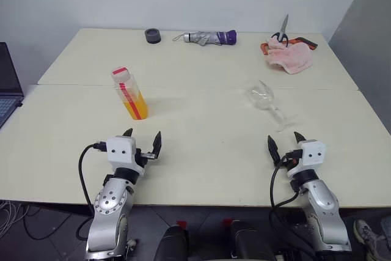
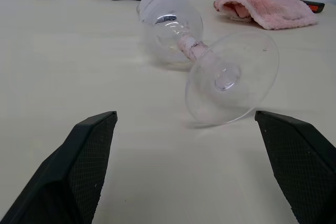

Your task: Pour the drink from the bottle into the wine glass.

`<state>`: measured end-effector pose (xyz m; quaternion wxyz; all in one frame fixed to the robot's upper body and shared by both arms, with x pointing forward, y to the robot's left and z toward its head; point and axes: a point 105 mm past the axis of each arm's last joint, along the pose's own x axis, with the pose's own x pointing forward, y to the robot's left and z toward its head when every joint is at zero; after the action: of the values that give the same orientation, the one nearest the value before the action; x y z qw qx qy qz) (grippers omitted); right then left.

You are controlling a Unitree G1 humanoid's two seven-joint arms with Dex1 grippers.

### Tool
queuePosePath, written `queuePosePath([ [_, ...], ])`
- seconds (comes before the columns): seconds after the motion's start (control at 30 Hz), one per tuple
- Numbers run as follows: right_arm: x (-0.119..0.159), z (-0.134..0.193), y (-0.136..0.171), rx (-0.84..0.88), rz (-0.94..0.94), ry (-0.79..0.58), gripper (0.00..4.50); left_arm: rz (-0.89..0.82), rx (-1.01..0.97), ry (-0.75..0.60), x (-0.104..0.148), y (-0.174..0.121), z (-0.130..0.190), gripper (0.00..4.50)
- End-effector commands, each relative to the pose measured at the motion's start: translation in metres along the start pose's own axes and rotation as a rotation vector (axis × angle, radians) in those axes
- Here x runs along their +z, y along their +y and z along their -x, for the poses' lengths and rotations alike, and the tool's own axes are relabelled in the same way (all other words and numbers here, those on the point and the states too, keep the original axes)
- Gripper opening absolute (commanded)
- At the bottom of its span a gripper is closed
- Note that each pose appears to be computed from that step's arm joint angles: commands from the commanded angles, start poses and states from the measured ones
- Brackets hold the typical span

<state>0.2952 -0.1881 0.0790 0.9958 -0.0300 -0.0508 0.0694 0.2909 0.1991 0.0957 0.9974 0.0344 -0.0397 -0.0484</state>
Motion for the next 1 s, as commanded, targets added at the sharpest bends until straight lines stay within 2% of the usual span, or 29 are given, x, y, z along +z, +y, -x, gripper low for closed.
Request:
queuePosePath([
  [0.03,0.017,0.000,-0.002,-0.009,0.005,-0.059,4.50,-0.023,-0.027,-0.037,0.010,-0.004,-0.001,4.45],
  [0.4,0.019,0.000,-0.001,0.001,0.007,-0.054,4.50,-0.052,-0.041,-0.043,0.005,-0.006,-0.001,4.45],
  [0.57,0.023,-0.001,0.005,0.043,0.021,-0.061,4.50,0.040,-0.070,-0.055,0.006,0.002,0.002,4.45],
  [0.7,0.029,0.001,0.018,0.180,0.046,-0.074,4.50,0.036,-0.060,-0.076,0.011,0.010,0.000,4.45],
  [0.87,0.048,0.005,0.050,0.511,0.043,-0.068,4.50,-0.003,0.069,-0.093,0.016,0.030,-0.007,4.45],
  [1.0,0.066,0.004,0.063,0.673,0.031,-0.051,4.50,-0.003,0.119,-0.092,0.020,0.036,-0.014,4.45],
])
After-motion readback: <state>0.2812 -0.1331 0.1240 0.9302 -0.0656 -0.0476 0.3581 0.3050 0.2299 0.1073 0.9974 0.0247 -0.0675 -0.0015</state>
